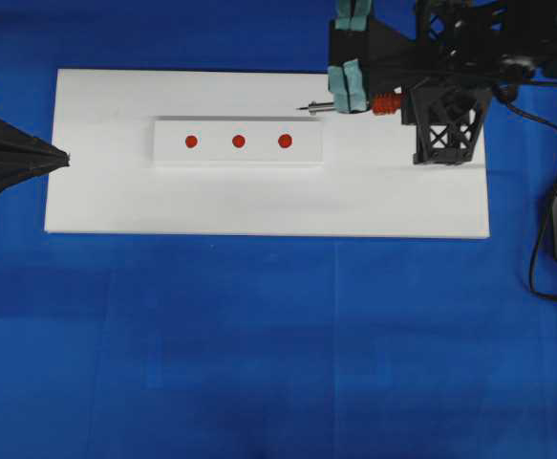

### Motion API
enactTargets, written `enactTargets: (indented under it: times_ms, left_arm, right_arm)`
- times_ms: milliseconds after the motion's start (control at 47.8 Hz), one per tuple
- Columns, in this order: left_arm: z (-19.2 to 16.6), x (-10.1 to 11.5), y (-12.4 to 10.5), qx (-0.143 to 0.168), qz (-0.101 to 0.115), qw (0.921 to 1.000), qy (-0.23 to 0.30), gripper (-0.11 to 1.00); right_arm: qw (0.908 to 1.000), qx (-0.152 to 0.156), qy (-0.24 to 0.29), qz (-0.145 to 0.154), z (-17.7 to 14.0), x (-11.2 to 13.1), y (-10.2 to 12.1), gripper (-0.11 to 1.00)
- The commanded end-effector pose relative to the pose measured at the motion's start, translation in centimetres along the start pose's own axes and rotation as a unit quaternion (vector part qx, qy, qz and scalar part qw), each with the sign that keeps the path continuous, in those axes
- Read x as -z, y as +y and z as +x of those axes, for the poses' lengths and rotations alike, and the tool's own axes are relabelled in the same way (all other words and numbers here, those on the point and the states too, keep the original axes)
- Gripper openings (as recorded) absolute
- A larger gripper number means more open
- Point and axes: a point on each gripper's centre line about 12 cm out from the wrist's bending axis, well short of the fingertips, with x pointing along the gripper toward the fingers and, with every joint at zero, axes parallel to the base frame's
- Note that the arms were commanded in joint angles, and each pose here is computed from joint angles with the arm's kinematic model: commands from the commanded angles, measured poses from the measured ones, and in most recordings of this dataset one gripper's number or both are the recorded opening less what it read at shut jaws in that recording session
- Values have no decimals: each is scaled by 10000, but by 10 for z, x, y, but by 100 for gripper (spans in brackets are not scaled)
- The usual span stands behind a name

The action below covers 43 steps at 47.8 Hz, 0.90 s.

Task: Touch the tip of the soldering iron to the mark.
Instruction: 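Lower the iron tip onto the right red dot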

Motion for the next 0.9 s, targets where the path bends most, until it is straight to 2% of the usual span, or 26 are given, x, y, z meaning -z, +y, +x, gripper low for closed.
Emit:
enactTargets:
  times_ms: [0,397,879]
  left_arm:
    - [1,-4,0,9,0,10000,-61,2]
    - [1,-4,0,11,7,10000,-61,2]
    - [1,-4,0,9,0,10000,-54,2]
  right_arm:
    - [9999,-18,-124,31,3,-2,1,6]
    - [9999,-108,-34,-29,67,1,12,6]
    - [9999,-138,-7,58,97,6,9,6]
